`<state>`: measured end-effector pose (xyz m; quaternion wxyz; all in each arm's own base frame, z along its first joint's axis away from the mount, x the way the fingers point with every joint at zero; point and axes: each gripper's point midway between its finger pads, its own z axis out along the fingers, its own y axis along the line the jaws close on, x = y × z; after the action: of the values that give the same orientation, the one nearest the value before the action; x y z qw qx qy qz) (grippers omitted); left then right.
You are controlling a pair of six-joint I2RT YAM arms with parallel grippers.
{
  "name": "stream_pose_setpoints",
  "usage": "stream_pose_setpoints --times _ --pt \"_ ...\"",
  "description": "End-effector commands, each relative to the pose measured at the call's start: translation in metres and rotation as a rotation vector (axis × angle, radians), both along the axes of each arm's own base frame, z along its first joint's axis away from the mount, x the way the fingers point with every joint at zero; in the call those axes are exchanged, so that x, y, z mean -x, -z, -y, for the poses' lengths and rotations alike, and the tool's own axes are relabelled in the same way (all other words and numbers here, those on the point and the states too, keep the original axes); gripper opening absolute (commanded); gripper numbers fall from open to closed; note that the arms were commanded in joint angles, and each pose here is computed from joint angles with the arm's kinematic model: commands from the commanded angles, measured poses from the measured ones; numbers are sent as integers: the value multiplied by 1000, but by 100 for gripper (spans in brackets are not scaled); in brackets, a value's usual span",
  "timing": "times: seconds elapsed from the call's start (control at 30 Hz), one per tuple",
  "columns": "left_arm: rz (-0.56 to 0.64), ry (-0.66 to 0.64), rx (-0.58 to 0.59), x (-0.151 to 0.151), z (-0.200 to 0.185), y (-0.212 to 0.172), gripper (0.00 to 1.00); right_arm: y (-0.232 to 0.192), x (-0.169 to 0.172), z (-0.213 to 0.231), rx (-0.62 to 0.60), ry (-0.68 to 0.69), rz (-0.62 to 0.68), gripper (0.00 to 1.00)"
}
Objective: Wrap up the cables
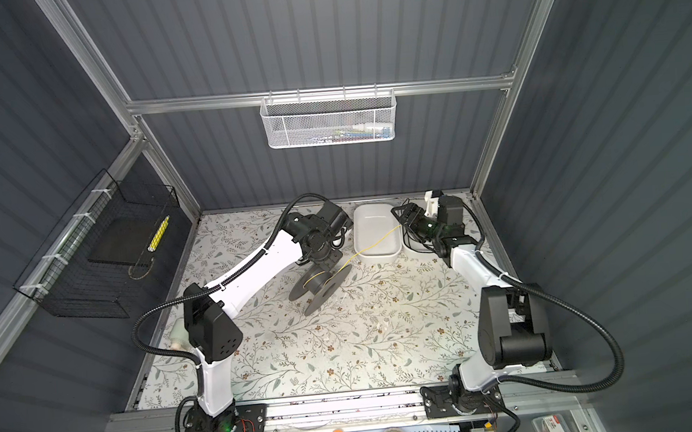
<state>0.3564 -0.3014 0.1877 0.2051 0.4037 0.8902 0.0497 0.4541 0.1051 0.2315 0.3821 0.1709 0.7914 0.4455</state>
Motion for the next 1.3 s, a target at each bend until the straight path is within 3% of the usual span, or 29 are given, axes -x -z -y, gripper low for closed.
stream_pose_setpoints --times 0.0,0.23,0.43,0.67,0.77,0.9,0.97,1.03,1.27 --pt "-6 8 -25 -5 -3 -5 0 -22 9 -3 22 -34 47 80" --pt "-21 -3 -2 -14 -1 -3 0 -6 19 12 100 5 -13 84" --pt "-23 5 38 -9 2 -4 0 4 16 29 11 12 -44 86" --pt "-17 6 55 -9 4 -4 0 -16 18 25 -83 -5 -8 83" --pt "-12 7 55 -9 3 -4 0 -21 19 27 -90 19 -4 64" --pt "-11 9 60 -8 3 -2 0 -27 21 31 -101 50 8 18" --pt "-16 6 52 -8 2 1 0 -34 22 31 -114 53 20 4" --pt "-18 3 49 -7 0 0 0 -40 24 32 -121 66 27 0" --pt "-38 33 79 10 -5 -7 0 -62 20 42 -64 122 74 0"
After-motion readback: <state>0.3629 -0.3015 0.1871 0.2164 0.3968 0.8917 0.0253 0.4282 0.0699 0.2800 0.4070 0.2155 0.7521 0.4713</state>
